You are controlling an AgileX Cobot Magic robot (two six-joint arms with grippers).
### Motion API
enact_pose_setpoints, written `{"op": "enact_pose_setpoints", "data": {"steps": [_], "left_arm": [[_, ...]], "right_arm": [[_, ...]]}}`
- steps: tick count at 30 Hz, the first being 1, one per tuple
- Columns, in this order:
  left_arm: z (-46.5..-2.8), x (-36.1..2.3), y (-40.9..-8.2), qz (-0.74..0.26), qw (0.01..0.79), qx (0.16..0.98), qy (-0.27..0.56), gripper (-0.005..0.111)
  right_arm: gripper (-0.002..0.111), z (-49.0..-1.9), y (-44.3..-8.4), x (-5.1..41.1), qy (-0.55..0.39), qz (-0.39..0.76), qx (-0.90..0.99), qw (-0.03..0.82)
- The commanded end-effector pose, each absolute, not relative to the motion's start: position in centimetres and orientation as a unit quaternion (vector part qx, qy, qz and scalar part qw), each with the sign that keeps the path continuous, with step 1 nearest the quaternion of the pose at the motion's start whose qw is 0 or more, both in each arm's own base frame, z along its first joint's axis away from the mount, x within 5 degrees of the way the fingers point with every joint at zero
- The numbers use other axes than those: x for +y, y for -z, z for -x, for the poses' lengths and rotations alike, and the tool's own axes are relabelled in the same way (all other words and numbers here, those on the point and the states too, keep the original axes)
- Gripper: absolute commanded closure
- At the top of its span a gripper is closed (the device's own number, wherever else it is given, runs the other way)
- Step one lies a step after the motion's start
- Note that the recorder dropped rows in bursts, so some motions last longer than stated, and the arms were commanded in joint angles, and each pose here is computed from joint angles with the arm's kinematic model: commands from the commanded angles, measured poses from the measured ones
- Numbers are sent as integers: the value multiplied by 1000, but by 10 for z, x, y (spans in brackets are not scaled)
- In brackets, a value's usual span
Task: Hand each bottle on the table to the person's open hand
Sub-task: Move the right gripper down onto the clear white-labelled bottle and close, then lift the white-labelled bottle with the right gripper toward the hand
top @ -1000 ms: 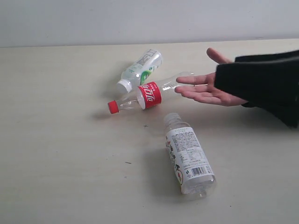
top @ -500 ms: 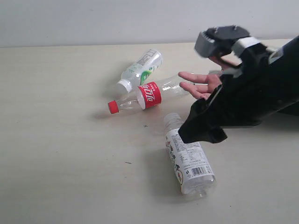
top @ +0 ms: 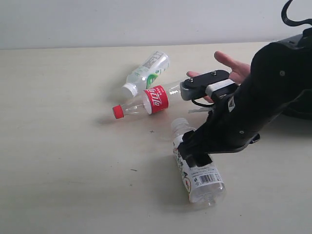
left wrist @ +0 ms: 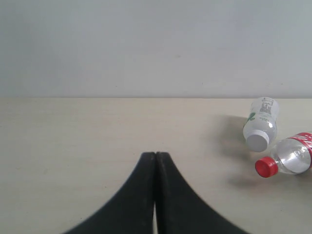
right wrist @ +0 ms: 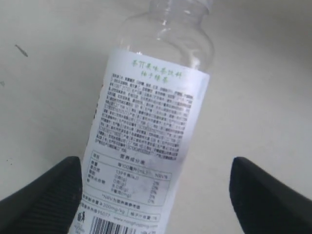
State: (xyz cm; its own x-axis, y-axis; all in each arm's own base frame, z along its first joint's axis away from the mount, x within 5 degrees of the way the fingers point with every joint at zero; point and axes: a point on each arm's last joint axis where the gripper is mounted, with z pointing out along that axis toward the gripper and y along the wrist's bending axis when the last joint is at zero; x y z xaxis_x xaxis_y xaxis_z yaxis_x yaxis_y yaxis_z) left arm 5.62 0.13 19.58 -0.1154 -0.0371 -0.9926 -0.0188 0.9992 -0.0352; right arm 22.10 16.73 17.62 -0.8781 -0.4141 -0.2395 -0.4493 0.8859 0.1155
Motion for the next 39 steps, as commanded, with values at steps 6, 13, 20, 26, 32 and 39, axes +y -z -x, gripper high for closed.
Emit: {"op": "enact_pose_setpoints", "data": {"steps": [6, 13, 20, 26, 32, 39], "left_arm": [[-56, 1, -195, 18, 667, 745, 6, 107], [-56, 1, -195, 18, 667, 745, 6, 107], [-56, 1, -195, 18, 667, 745, 6, 107], [-56, 1, -195, 18, 667, 745, 6, 107], [-56, 1, -195, 18, 667, 745, 6, 107], [-56, 1, -195, 18, 667, 745, 6, 107]], "right_arm": [[29, -231, -161, 177, -99, 204, 967, 119], [30, -235, -145, 180, -98, 194, 970, 107], [30, -236, -134, 181, -91, 196, 972, 96], [57, -236, -134, 181, -90, 196, 972, 93], [107, -236, -134, 181, -89, 212, 968, 96], [108, -233, -146, 179, -90, 237, 962, 98]]}}
